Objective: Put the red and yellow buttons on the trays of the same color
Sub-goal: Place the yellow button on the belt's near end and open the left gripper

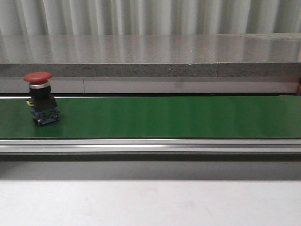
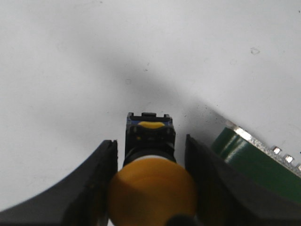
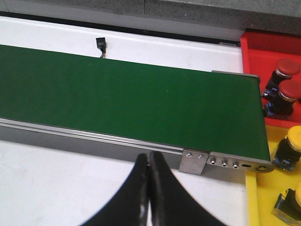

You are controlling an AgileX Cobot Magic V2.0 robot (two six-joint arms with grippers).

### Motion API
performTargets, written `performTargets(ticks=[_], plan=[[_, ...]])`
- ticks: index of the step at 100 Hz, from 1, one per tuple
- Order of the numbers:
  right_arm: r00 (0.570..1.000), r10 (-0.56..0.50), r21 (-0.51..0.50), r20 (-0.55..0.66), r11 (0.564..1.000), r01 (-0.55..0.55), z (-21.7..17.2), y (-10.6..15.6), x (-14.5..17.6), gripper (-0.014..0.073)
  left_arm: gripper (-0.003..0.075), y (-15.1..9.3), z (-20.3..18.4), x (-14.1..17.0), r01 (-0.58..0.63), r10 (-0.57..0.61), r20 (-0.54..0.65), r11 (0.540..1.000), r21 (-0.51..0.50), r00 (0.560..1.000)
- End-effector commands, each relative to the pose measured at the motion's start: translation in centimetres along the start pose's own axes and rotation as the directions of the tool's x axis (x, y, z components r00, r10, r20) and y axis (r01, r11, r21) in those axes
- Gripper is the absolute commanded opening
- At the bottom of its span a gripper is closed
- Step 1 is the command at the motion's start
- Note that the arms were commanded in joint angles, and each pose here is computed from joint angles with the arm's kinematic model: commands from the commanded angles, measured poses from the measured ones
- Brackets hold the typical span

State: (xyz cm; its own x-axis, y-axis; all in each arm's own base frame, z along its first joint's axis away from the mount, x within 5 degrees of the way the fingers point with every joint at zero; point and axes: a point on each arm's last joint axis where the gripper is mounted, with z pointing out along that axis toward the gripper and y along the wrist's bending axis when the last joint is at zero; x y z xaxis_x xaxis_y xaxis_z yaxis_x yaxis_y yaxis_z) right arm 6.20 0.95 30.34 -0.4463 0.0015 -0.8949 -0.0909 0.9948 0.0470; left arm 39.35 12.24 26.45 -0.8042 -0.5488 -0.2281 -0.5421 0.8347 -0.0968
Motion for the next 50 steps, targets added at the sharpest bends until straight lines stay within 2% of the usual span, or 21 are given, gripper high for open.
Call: performTargets(ticks=[1,24,50], plan=[[0.995,-0.012,0.01,0.094,1.0,0.011,-0.4,0.0,-1.4,-0.0058,0.0188,-0.5,-4.9,0.4,-0.053,0.049,0.126,0.998,0.028,0.991],[0.995,-0.012,0.01,0.095,1.0,0.011,-0.4,0.0,-1.4,-0.0058,0.0188,-1.3,-7.8,3.8,-0.189,0.179,0.154,0.981,0.05,0.972],[0.995,-0.011,0.01,0.095,1.0,0.01,-0.4,0.0,-1.4,-0.0058,0.0188,-2.9,-7.8,8.0,-0.285,0.262,0.188,0.953,0.107,0.946]])
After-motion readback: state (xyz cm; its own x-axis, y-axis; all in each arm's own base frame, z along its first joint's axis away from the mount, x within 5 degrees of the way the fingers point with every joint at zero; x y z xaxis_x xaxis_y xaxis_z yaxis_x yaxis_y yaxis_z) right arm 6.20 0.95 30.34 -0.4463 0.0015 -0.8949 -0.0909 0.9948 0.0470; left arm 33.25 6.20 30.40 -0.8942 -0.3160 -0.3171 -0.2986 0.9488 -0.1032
